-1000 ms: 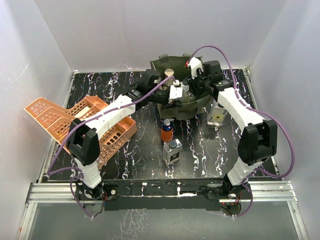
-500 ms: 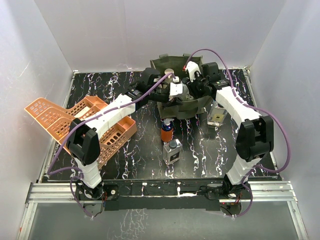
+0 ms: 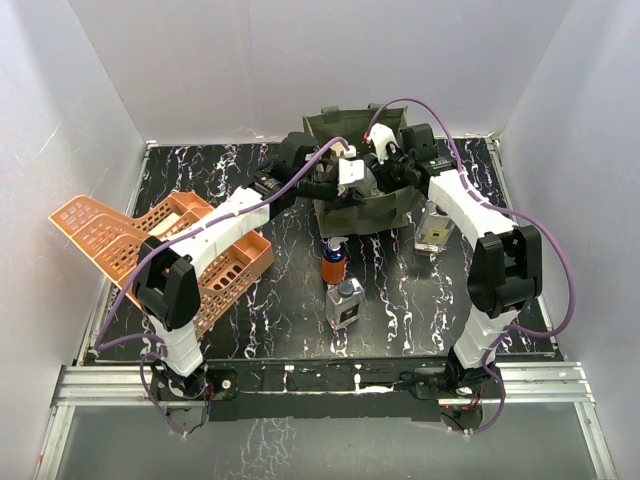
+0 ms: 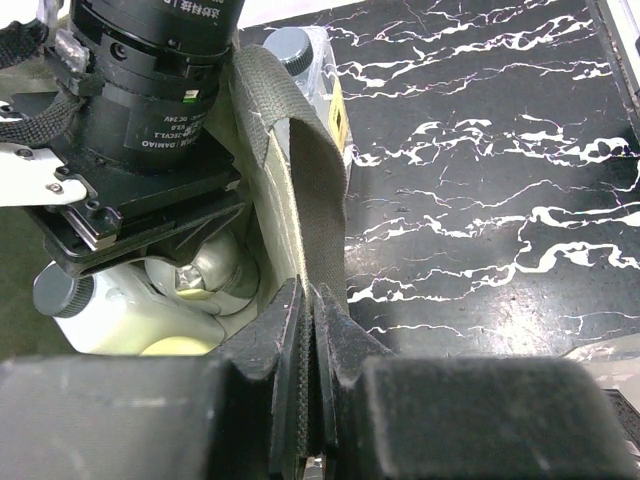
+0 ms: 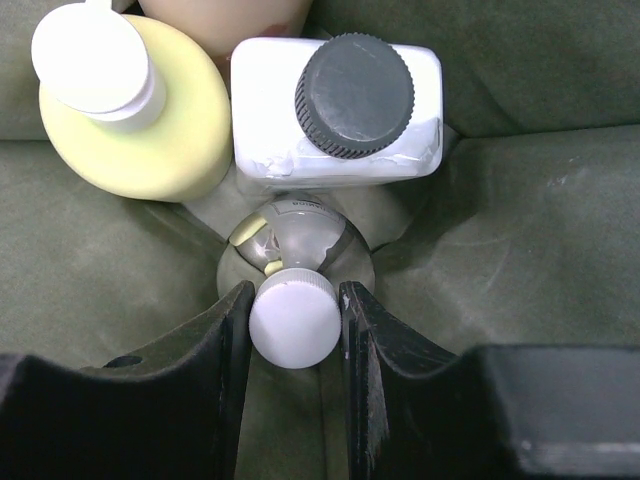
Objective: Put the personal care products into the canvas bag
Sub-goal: Place the care product in the canvas bag.
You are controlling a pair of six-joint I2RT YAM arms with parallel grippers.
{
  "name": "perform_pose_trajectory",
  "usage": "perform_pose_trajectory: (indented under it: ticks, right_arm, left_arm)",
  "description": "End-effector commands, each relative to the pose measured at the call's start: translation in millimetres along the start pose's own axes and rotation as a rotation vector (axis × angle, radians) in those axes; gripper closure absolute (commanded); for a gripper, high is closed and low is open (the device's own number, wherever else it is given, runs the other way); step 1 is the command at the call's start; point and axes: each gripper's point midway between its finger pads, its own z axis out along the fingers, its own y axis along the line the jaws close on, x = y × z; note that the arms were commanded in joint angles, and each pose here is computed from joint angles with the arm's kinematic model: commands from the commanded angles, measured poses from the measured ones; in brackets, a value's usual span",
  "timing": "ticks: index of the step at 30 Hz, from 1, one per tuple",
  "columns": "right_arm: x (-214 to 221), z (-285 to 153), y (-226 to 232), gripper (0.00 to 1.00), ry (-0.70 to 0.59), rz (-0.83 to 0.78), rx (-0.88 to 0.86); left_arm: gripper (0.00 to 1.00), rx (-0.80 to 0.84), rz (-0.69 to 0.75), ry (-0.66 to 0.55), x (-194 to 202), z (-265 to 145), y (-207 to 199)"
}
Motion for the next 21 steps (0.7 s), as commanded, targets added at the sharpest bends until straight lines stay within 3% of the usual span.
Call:
perform_pose_trajectory:
  ticks: [1, 11, 21]
  right_arm:
    - [6, 1, -8, 0.89, 0.028, -0.024, 0.013]
    - [14, 6, -8, 0.85, 0.056, -0.036, 0.002]
    - [-18, -9, -3, 0.63, 0.005, -0.003, -0.059]
  left_arm:
    - [1.00, 0.022, 0.079, -0.142, -63, -13, 0]
    - [1.00, 0.022, 0.064, -0.146, -64, -16, 1]
    - [1.00, 0.065, 0.063, -0.055, -16, -8, -14]
